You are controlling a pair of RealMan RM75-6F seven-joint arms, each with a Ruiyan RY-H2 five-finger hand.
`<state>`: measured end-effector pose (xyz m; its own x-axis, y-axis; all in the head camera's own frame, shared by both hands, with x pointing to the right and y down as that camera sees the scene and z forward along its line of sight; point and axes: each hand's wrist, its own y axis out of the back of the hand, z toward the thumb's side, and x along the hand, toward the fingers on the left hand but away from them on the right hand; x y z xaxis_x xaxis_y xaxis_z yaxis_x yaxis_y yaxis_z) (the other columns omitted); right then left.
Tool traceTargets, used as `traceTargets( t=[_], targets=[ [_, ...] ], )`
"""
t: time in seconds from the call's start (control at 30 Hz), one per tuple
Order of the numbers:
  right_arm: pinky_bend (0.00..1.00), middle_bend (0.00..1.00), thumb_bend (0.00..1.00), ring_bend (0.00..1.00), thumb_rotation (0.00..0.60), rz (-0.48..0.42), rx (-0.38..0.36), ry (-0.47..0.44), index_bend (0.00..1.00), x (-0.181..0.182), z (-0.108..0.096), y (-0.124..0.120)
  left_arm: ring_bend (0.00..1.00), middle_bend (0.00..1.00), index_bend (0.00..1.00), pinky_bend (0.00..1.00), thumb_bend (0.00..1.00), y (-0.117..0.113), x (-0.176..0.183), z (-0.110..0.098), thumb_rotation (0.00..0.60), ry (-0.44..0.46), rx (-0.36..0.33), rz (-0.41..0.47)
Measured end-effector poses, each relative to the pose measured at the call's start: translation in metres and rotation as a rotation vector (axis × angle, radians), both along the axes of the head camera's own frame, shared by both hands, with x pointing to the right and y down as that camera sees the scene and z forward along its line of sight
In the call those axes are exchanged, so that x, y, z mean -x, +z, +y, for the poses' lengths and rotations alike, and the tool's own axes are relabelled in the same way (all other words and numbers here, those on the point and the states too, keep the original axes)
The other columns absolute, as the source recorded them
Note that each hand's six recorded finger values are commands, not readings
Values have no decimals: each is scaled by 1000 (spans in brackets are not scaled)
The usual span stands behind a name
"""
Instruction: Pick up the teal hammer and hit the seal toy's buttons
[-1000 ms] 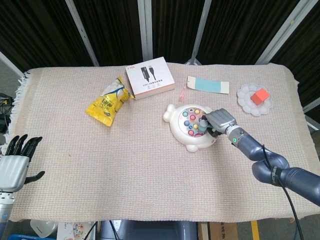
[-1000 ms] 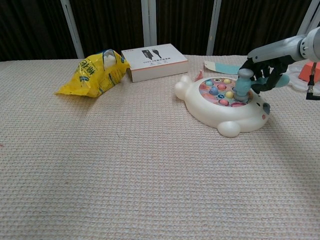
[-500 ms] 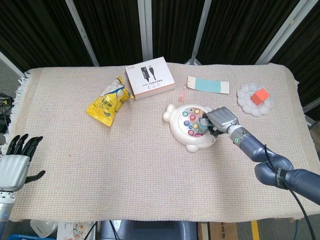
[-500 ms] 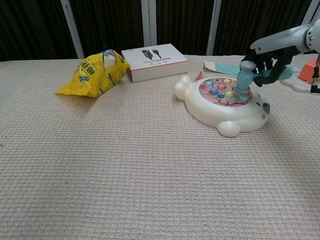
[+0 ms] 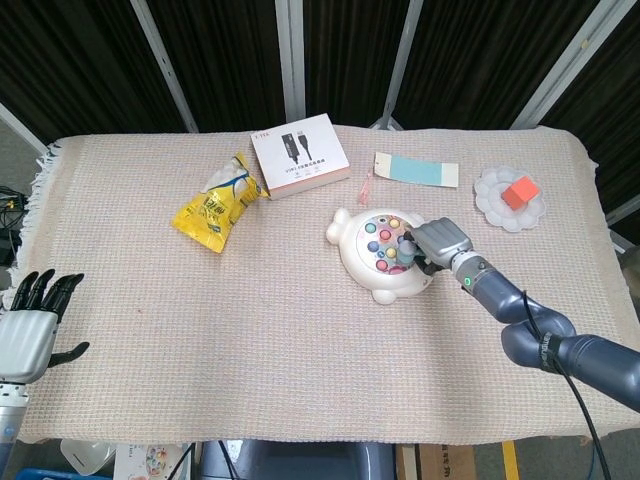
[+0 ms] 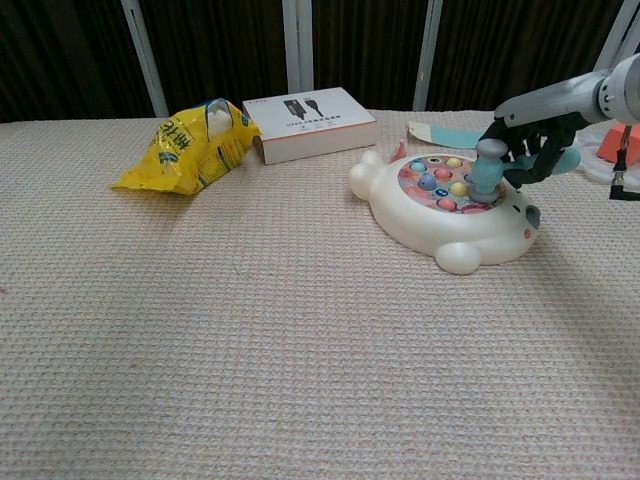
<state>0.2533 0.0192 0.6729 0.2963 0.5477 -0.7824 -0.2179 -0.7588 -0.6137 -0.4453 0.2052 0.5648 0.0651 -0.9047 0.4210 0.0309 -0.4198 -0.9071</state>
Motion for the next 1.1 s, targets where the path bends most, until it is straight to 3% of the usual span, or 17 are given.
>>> traceTargets(
  t=[0.23,0.33,0.5,0.73,1.1],
  targets=[
    [466,780,840,650,600,-16,-68,36,844,-20,-4,-35,9,128,113,16,86,-3,-1,-1,600,5,-16,9],
    [466,779,840,650,600,-11,-75,63,844,-35,3,-38,9,128,113,16,86,-4,-1,1,600,6,-15,11],
    [466,779,840,641,600,-4,-59,92,833,-56,19,-30,9,128,113,16,86,-4,0,4,600,5,-12,10],
    [442,758,839,558,600,6,-30,143,726,-87,41,-6,9,127,113,16,86,-6,-2,6,600,6,-13,8],
    [377,686,840,482,600,11,-6,209,646,-125,55,23,9,127,113,16,86,-8,-5,7,600,6,-12,2]
  ],
)
